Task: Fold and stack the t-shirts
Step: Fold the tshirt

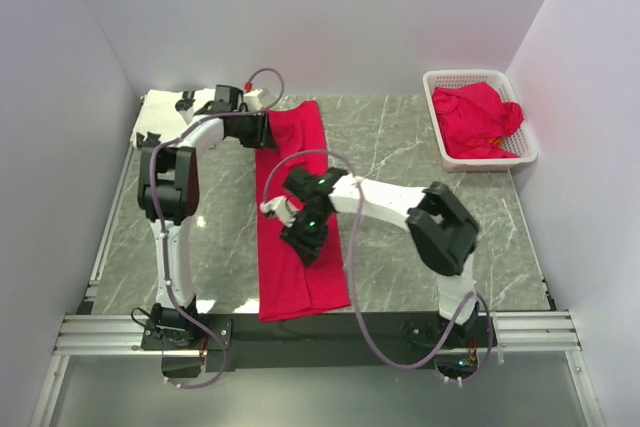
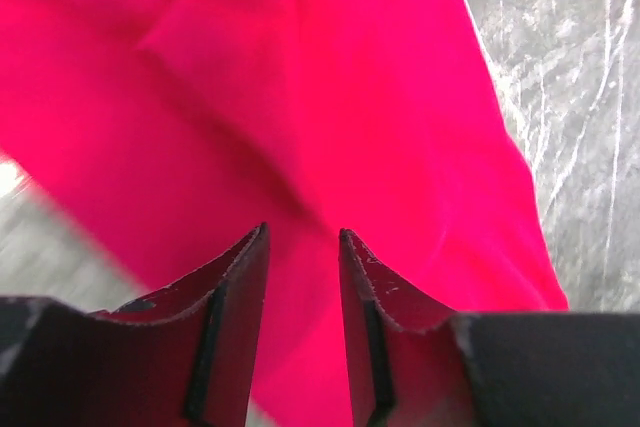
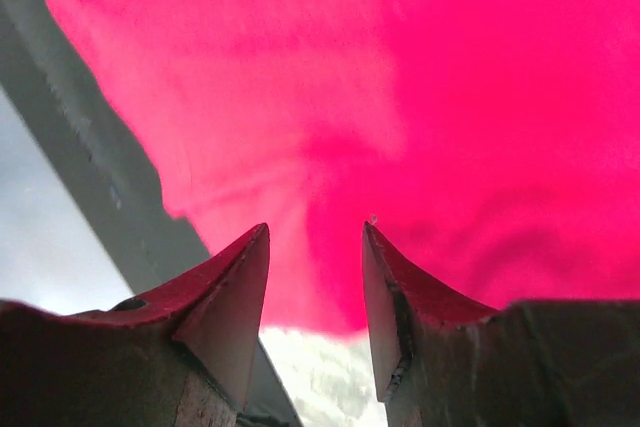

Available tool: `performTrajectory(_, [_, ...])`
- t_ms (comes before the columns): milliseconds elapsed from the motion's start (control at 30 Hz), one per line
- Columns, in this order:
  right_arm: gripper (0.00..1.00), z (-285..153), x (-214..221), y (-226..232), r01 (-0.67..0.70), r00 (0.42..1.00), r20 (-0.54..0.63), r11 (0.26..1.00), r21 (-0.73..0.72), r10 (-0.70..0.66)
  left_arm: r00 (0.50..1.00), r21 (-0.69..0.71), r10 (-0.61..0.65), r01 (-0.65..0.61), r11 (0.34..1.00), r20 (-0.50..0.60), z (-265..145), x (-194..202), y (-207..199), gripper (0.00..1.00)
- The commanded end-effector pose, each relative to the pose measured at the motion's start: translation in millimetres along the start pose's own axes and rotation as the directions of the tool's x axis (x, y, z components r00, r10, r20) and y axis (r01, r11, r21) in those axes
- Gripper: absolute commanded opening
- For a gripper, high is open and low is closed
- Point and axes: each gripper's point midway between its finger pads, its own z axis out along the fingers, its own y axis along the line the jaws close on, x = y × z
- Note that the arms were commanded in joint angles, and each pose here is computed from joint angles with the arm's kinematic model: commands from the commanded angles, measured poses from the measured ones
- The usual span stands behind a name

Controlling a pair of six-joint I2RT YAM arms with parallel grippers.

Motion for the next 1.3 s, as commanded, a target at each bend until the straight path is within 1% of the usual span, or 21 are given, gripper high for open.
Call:
performTrajectory(0, [0.5,-38.4,-1.8,-2.1,-0.012,0.993,0.121,1.0,-0.003,0.013,1.0,-0.011,-0.003,0.003,1.0,0.005,15.7,-13.2,-3.0,0.39])
performTrajectory(167, [0.53,-64.3,31.2,-50.9,-0.152,0.975,0.175,0.987,0.055,0.14,1.0,-0.002,0.007,-0.007,1.0,0.005,41.3,-17.8,-6.5,0.39])
performTrajectory(367, [0.54,-88.4,39.8,-86.7,-0.205,0.961,0.218,0.965,0.164,0.167,0.999,0.042,-0.041,0.04,0.998,0.023,72.3,-33.2,-0.7,0.38])
performTrajectory(500, [0.54,-102.6,32.7,-97.7,-0.176,0.963,0.241,0.955,0.241,0.117,0.994,0.075,0.011,-0.019,0.997,0.107,66.8,-65.3,-10.3,0.5])
performTrajectory(667, [0.54,-117.2,22.8,-96.3,-0.134,0.964,0.26,0.951,0.278,0.06,0.965,0.07,0.128,-0.148,0.987,0.23,9.6,-108.8,-35.5,0.62])
performTrajectory(700, [0.54,-121.0,19.3,-88.2,-0.112,0.962,0.273,0.954,0.278,0.033,0.937,0.1,0.179,-0.217,0.971,0.3,-26.8,-129.2,-60.9,0.65])
performTrajectory(767, [0.54,-120.8,18.1,-78.7,-0.077,0.962,0.274,0.952,0.297,-0.008,0.935,0.12,0.178,-0.223,0.967,0.306,-52.8,-109.5,-60.5,0.67])
performTrajectory(800, [0.54,-119.9,20.1,-71.8,-0.049,0.959,0.278,0.946,0.321,-0.045,0.871,0.113,0.265,-0.338,0.934,0.414,-103.0,-128.5,-90.2,0.68])
performTrajectory(833, [0.54,-112.3,18.9,-59.5,-0.002,0.961,0.26,0.943,0.334,-0.091,0.892,0.122,0.247,-0.312,0.942,0.378,-108.2,-95.7,-76.6,0.69])
performTrajectory(867, [0.54,-109.7,22.4,-57.5,0.021,0.964,0.237,0.926,0.377,-0.119,0.879,0.122,0.274,-0.344,0.931,0.389,-125.1,-85.7,-80.5,0.7])
performTrajectory(900, [0.54,-103.6,32.0,-49.2,0.049,0.965,0.218,0.919,0.391,-0.144,0.808,0.064,0.391,-0.463,0.884,0.441,-163.3,-85.7,-96.5,0.7])
performTrajectory(933, [0.55,-99.9,32.4,-45.0,0.086,0.96,0.208,0.907,0.412,-0.186,0.846,0.095,0.377,-0.44,0.893,0.378,-167.5,-47.9,-85.3,0.71])
performTrajectory(967, [0.56,-91.7,33.9,-33.4,0.141,0.956,0.177,0.893,0.428,-0.236,0.815,0.074,0.436,-0.497,0.865,0.381,-191.4,-36.3,-100.1,0.7])
performTrajectory(1000, [0.59,-87.2,40.1,-28.9,0.176,0.946,0.168,0.878,0.446,-0.276,0.774,0.024,0.518,-0.563,0.826,0.364,-202.2,-24.3,-89.5,0.71])
performTrajectory(1033, [0.64,-82.1,42.5,-23.6,0.21,0.938,0.155,0.864,0.457,-0.31,0.834,0.078,0.474,-0.513,0.855,0.282,-203.6,18.9,-80.2,0.71])
performTrajectory(1067, [0.7,-81.7,42.6,-15.7,0.252,0.921,0.142,0.834,0.491,-0.362,0.806,0.066,0.526,-0.561,0.825,0.273,-218.4,34.5,-86.6,0.72])
performTrajectory(1100, [0.75,-70.0,54.8,-13.7,0.289,0.916,0.104,0.818,0.497,-0.387,0.74,0.045,0.624,-0.653,0.756,0.252,-221.6,50.5,-82.3,0.72])
performTrajectory(1167, [0.78,-66.0,55.1,-8.6,0.352,0.887,0.074,0.773,0.528,-0.455,0.773,0.093,0.615,-0.631,0.77,0.155,-218.7,110.4,-75.5,0.72])
performTrajectory(1200, [0.78,-58.4,61.5,1.9,0.411,0.863,0.045,0.751,0.517,-0.504,0.715,0.072,0.681,-0.696,0.714,0.161,-227.5,121.7,-81.4,0.73])
performTrajectory(1233, [0.78,-55.8,63.1,5.6,0.431,0.851,0.04,0.741,0.515,-0.523,0.716,0.103,0.685,-0.698,0.709,0.136,-223.2,148.9,-80.9,0.73])
performTrajectory(1267, [0.78,-52.3,65.7,9.8,0.453,0.841,0.03,0.732,0.508,-0.541,0.685,0.11,0.716,-0.728,0.676,0.134,-231.0,166.2,-90.7,0.73])
